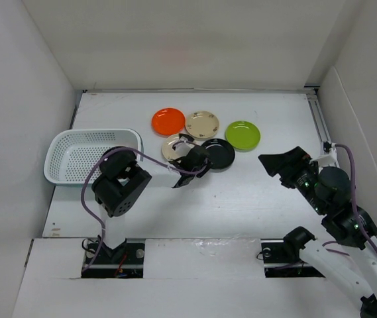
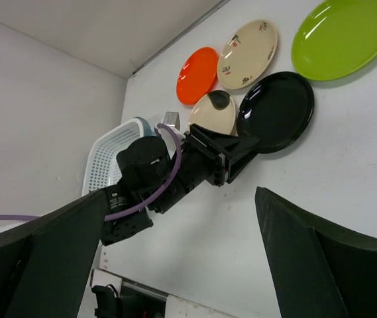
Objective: Place the plates into the plastic bin on the countertop
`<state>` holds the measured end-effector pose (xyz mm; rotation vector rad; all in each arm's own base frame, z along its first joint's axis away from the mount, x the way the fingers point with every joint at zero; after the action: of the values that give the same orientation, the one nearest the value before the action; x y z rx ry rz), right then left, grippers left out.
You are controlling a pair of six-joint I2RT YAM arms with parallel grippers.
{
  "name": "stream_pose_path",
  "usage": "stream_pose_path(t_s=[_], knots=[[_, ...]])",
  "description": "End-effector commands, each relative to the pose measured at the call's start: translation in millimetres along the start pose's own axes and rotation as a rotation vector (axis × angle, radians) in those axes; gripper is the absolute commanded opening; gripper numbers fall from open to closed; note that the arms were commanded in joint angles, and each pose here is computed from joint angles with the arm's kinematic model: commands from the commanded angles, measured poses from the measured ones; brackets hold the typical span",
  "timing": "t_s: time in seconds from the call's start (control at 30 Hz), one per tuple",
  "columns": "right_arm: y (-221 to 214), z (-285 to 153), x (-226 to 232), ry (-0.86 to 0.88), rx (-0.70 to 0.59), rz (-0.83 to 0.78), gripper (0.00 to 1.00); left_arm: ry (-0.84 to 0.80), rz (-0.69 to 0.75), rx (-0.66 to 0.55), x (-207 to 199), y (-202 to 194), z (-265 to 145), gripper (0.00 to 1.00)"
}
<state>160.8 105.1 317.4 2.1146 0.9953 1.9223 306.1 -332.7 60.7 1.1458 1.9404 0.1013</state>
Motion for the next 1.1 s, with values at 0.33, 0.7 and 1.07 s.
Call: stream_pose_path(t_s=[0.33,0.7,1.07], knots=[[6.8,-6.3,16.0,0.063,-0.007,-0.024,1.0,0.128,-0.024,0.068,17.8,-11.8,0.8,0.0],[10.5,-17.0,21.0,0.091,-0.012,-0.019,1.0,-0.129,0.185,-0.104,-70.1,61.0,-88.3,0.0],[13.5,-20.5,24.5,0.099,-0.017,-0.026,1.0,0.037,0.037,-0.31,11.5,193.8,-160.8,0.0]])
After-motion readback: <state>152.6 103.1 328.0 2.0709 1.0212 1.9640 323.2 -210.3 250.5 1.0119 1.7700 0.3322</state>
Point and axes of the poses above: each gripper's point midway between its finger pads, its own z axis out along the fingers, its own x axis along the line the jaws close on, y = z × x, the point moved 4 cm from there along -z, back along the fingers, and after that the axes turned 10 degrees about z, right-handed, at the moved point
